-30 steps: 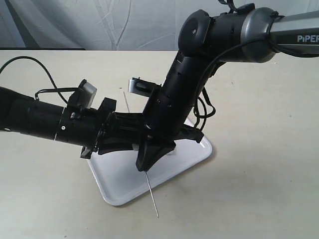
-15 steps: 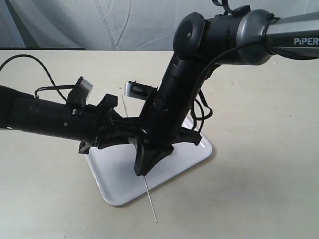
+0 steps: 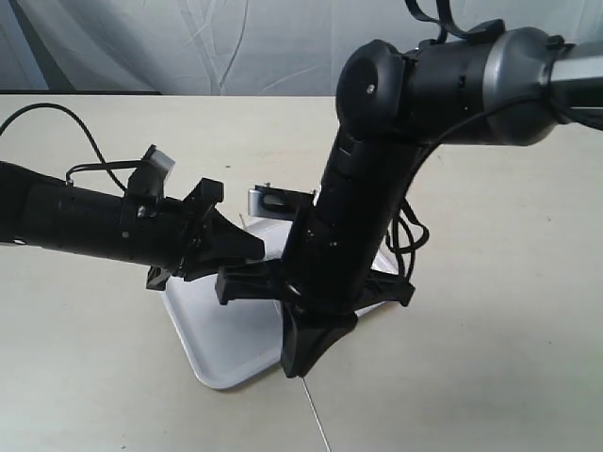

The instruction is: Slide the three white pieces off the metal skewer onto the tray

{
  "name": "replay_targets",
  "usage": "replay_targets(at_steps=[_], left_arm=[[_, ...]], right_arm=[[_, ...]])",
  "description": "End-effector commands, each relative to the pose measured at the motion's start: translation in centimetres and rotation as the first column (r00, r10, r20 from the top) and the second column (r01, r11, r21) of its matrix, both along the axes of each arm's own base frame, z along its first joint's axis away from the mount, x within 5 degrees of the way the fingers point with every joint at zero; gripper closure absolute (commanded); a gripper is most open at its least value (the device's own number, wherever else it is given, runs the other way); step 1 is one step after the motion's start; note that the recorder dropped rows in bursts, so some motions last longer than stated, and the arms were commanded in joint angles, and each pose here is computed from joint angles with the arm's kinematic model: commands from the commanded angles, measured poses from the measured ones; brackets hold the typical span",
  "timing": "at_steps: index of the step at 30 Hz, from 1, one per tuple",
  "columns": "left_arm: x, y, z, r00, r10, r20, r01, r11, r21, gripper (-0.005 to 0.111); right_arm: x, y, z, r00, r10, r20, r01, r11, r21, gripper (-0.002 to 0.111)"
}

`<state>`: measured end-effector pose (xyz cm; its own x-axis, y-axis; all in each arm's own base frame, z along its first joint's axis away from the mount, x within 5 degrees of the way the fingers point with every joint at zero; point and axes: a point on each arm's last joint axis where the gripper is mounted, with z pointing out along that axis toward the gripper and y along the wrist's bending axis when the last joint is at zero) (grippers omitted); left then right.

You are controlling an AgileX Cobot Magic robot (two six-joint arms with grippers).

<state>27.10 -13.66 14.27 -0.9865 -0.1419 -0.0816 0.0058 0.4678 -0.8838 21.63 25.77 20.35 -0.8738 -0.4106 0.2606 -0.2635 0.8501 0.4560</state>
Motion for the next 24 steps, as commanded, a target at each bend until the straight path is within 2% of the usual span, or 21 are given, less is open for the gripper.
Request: replay_targets(at_steps=[1, 6, 16, 21, 24], left_arm=[[0.2, 0.0, 0.1, 1.0, 0.014, 0.012, -0.015, 1.0, 0.007, 0.085], [0.2, 0.0, 0.1, 1.0, 0.014, 0.012, -0.015, 1.0, 0.007, 0.085], [0.0, -0.1, 0.3, 1.0, -0.014, 0.009, 0.014, 1.0, -0.017, 0.085], [-0.8, -1.0, 0.9, 0.996, -0.092, 0.003, 0.092, 0.991, -0.099, 0.085], [-1.2, -1.6, 0.7, 0.993, -0.122, 0.006, 0.122, 0.99, -0.066, 0.085]], right_arm=[[-1.6, -1.3, 0.6, 1.0, 0.006, 0.0, -0.006, 1.0, -0.014, 0.109], [-2.9, -2.2, 0.6, 1.0, 0.001, -0.024, -0.002, 1.0, -0.02, 0.109], [-2.8, -2.5, 0.4, 1.0, 0.022, -0.002, -0.022, 0.999, -0.047, 0.109], [-2.8, -2.5, 0.4, 1.0, 0.022, -0.002, -0.022, 0.999, -0.047, 0.109], [-2.8, -2.5, 0.5, 1.0, 0.02, -0.004, -0.02, 0.999, -0.045, 0.109]])
